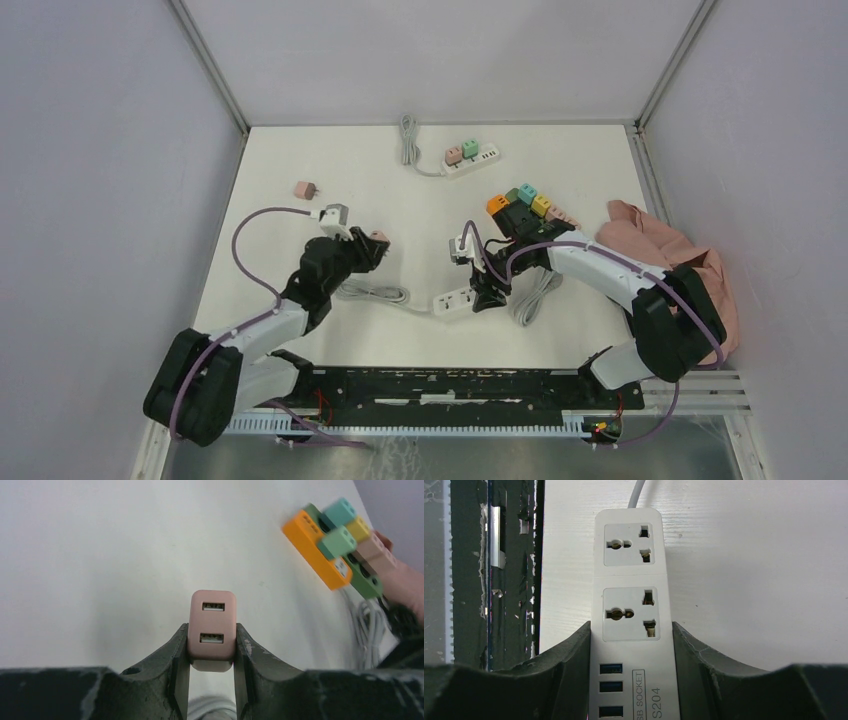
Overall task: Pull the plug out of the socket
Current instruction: Place the plug at the center of the board.
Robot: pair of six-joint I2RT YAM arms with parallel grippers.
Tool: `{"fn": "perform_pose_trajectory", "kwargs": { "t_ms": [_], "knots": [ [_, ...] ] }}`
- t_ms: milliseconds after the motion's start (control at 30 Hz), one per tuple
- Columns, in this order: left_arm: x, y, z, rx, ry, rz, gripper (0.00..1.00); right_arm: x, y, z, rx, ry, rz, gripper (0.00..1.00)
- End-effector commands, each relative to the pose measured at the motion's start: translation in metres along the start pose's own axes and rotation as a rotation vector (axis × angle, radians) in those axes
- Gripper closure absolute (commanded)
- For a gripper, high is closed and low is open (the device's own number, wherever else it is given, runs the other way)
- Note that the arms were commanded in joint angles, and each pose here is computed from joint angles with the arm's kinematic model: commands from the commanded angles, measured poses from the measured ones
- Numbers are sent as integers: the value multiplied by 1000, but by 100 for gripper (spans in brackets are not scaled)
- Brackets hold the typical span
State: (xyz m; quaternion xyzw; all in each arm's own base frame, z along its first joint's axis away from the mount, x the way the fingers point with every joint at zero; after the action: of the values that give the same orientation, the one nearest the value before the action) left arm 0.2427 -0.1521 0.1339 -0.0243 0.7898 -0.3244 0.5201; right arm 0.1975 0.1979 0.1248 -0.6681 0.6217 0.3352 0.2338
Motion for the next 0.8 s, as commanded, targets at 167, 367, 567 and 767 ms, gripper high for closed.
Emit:
{"fn": "perform_pose_trajectory", "kwargs": {
  "t_ms": [167, 367, 567, 767],
  "knots": [
    [-65, 91, 25, -298, -205, -570, 97, -10, 0, -8, 22, -33, -25, 97],
    [-90, 158, 28, -569, -338, -826, 94, -10, 1, -9, 24, -37, -28, 97],
    [-106, 208, 39, -698, -343, -967, 88, -11, 1, -8, 19, -40, -28, 97],
    [-116, 240, 46, -746, -391, -1026, 76, -12, 2, -9, 21, -40, -32, 97]
  ]
}}
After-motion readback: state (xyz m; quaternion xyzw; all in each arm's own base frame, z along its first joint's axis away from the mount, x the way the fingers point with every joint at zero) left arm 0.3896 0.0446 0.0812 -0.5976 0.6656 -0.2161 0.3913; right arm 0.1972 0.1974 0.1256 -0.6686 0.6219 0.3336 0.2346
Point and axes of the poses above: each gripper's point midway between its finger pads, its own z axis out along the fingers, its own y axis along the line the jaws close on, x = y × z, the point moved 6 cm from there along -z, back along the fingers, and after that the axes turned 6 degrees about -z, right-handed, at the moved point
